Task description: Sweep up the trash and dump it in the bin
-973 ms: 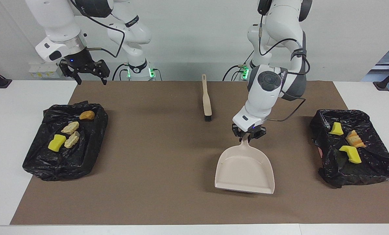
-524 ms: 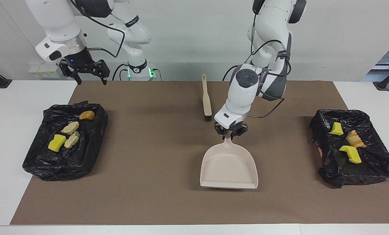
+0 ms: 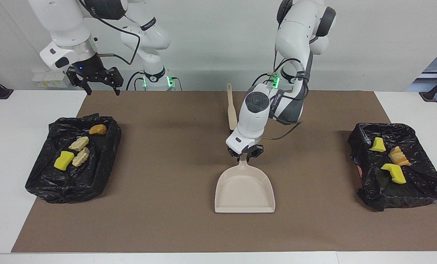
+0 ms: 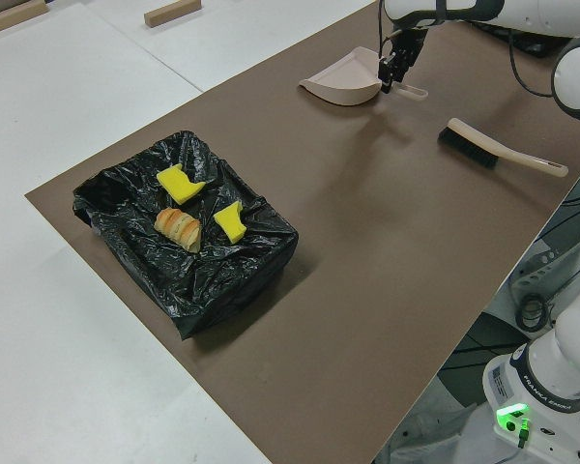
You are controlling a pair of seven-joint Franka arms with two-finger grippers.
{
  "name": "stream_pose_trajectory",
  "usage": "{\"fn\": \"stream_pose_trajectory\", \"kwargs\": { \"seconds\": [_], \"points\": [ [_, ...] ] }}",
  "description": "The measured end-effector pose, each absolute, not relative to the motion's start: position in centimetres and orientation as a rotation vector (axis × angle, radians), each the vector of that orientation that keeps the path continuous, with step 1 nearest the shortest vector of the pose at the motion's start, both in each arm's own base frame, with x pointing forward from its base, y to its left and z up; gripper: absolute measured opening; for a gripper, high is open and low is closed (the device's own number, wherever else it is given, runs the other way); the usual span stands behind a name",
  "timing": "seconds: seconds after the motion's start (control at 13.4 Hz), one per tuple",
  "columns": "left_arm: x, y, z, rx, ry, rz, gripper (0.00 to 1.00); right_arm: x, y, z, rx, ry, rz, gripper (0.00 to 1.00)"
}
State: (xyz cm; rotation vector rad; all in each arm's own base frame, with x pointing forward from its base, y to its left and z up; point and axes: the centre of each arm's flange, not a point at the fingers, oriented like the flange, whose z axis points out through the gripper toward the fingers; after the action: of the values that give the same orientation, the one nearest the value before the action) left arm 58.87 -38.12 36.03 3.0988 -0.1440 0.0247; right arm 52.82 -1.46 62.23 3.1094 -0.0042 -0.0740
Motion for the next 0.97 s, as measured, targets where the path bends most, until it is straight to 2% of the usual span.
{"fn": "stream_pose_trajectory", "kwargs": {
  "seconds": [0.22, 0.3, 0.67, 0.97],
  "points": [
    [59.4, -37.5, 36.7, 3.098, -0.126, 0.046, 0.95, 52.8, -1.5, 62.2, 3.109, -0.004, -0.074, 1.00],
    [59.9, -36.6, 37.3, 3.100, -0.107, 0.060, 1.00, 52.8, -1.5, 62.2, 3.109, -0.004, -0.074, 1.00],
    [62.6, -24.8, 44.6, 3.098, -0.221, 0.137, 1.00, 52.8, -1.5, 62.2, 3.109, -0.004, -0.074, 1.00],
    [60.4, -14.0, 54.4, 3.109, -0.353, 0.110, 1.00, 52.8, -1.5, 62.2, 3.109, -0.004, -0.074, 1.00]
  ]
}}
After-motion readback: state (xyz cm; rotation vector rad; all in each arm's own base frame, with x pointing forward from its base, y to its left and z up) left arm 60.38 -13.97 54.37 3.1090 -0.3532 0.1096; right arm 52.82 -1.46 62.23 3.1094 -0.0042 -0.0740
